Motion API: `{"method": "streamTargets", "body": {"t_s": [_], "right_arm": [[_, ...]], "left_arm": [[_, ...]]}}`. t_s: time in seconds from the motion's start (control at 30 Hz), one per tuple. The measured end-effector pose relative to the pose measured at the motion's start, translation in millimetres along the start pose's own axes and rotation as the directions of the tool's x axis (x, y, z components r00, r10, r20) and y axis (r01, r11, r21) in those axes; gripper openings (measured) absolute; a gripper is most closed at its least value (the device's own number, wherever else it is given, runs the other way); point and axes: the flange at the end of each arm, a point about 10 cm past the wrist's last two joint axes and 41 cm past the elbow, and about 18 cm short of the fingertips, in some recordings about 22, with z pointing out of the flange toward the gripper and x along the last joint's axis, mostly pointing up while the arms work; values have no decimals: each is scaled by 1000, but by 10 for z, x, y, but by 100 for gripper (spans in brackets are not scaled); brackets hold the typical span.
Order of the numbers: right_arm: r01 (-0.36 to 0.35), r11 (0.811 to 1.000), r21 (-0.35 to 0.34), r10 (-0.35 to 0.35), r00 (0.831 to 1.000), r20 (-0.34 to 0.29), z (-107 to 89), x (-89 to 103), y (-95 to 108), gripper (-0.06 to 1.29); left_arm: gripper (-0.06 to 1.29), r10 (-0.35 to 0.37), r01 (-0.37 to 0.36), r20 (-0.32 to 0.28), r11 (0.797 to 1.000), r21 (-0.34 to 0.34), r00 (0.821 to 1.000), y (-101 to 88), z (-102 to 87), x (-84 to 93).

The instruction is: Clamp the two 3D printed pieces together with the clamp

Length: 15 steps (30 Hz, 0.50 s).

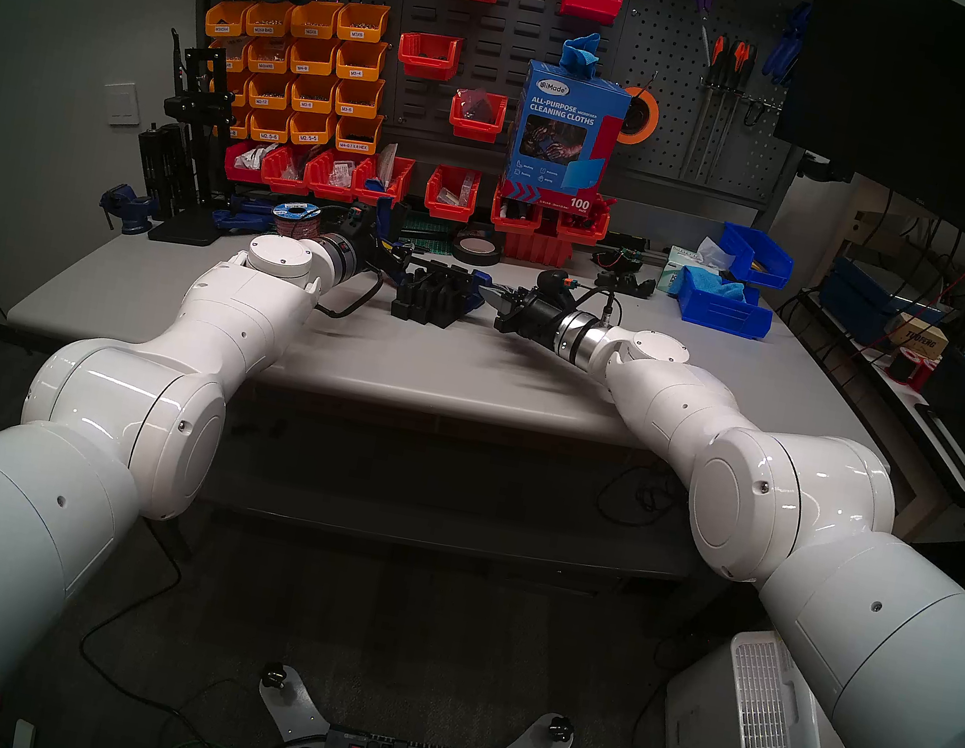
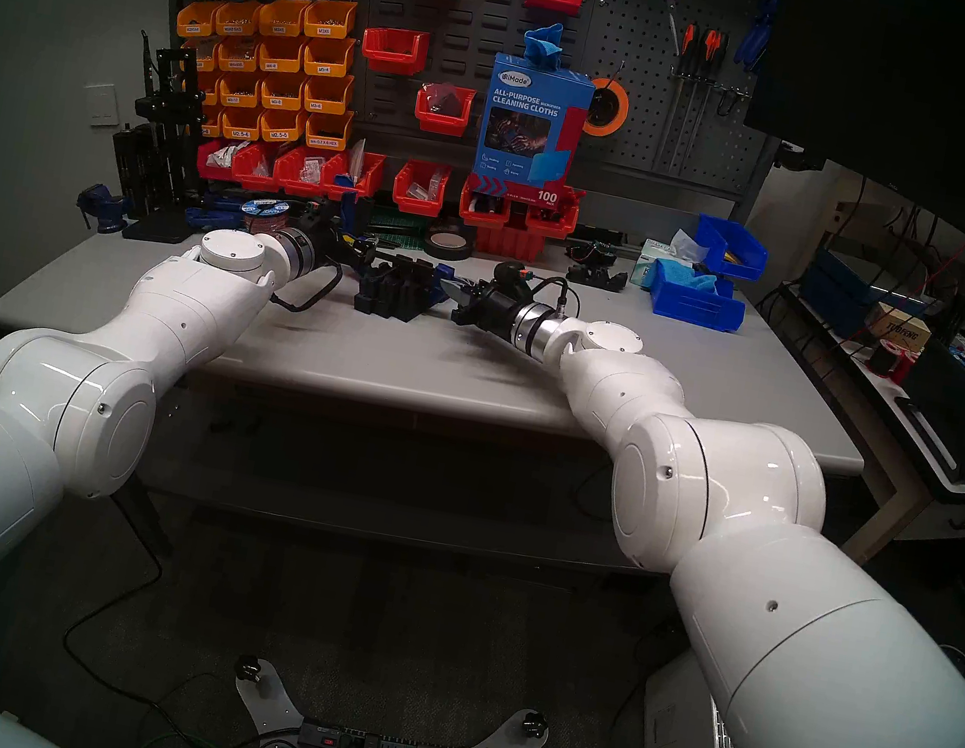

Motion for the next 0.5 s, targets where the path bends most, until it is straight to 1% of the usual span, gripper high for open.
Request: {"method": "streamTargets", "body": {"t_s": [0.27,0.3,0.33,0.37,0.43,0.5], "right_arm": [[-3,1000,2,3,1000,5,0,-23,-10,-3],[-4,1000,2,4,1000,6,-2,-32,-13,-3],[-5,1000,2,5,1000,7,-3,-39,-14,-3],[-5,1000,3,5,1000,8,-4,-45,-16,-3],[-6,1000,3,6,1000,9,-6,-51,-18,-3],[-6,1000,3,6,1000,10,-6,-55,-19,-3]], "left_arm": [[124,-14,14,-3,1000,1,1000,63,27,-9],[118,-17,17,-4,1000,1,1000,69,31,-9],[96,-19,19,-4,1000,2,1000,74,33,-9],[62,-21,21,-5,1000,2,1000,79,35,-10],[55,-24,24,-7,1000,4,1000,86,39,-10],[54,-27,27,-8,1000,5,1000,92,41,-13]]}}
